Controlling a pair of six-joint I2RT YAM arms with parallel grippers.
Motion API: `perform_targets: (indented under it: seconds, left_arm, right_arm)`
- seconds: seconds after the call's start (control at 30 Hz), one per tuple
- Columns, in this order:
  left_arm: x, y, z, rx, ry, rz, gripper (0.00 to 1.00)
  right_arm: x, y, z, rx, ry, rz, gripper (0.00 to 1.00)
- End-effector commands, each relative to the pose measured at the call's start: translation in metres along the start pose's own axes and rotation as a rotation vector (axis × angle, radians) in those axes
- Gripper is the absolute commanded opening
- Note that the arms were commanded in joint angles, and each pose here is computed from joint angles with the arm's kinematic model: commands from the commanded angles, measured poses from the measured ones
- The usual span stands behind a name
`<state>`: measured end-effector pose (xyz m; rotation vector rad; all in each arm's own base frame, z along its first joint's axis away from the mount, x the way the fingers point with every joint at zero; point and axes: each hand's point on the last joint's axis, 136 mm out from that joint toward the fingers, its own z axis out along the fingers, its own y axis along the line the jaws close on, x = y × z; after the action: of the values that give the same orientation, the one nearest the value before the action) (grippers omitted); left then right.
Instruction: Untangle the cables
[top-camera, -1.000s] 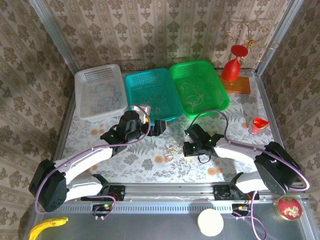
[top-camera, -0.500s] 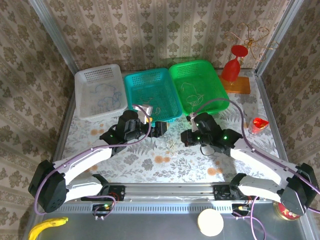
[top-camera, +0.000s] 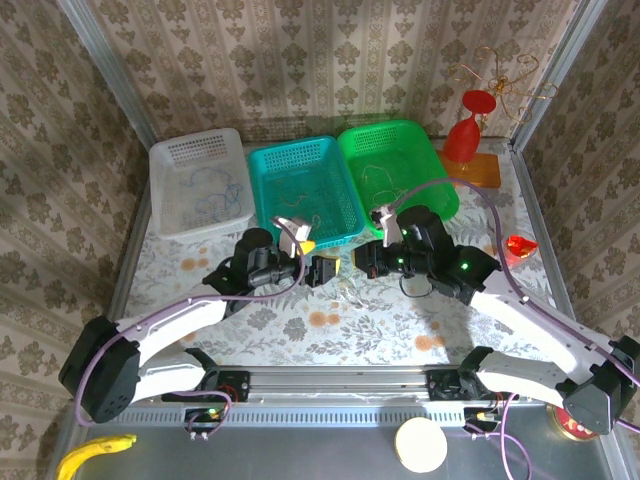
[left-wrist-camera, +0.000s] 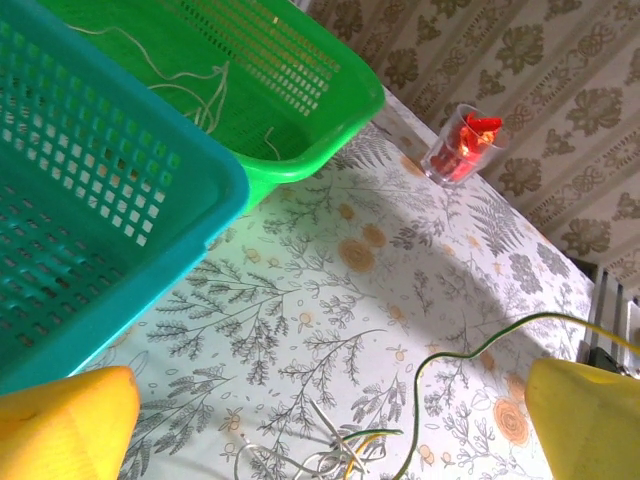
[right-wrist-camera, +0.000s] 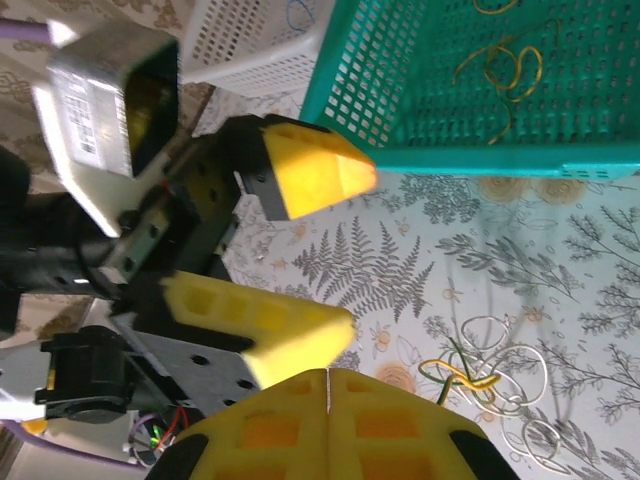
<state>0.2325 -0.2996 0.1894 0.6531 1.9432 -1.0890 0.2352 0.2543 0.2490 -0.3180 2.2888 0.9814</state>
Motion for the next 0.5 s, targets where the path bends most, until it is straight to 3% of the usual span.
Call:
perform_targets:
  seconds: [0.0,0.47]
  left_arm:
    - [0.001,-0.009,0.004,0.070,-0.004,0.047,1.00]
    - [0.007,-0.026,0.040,0.155,0.043,0.085,0.95]
  right_arm:
    - [-0.015,0.021,-0.014,-0.070,-0.034,0.006,0.00]
    - [-0.034,0.046,-0.026,-0.161,-0.087,0.034,0.00]
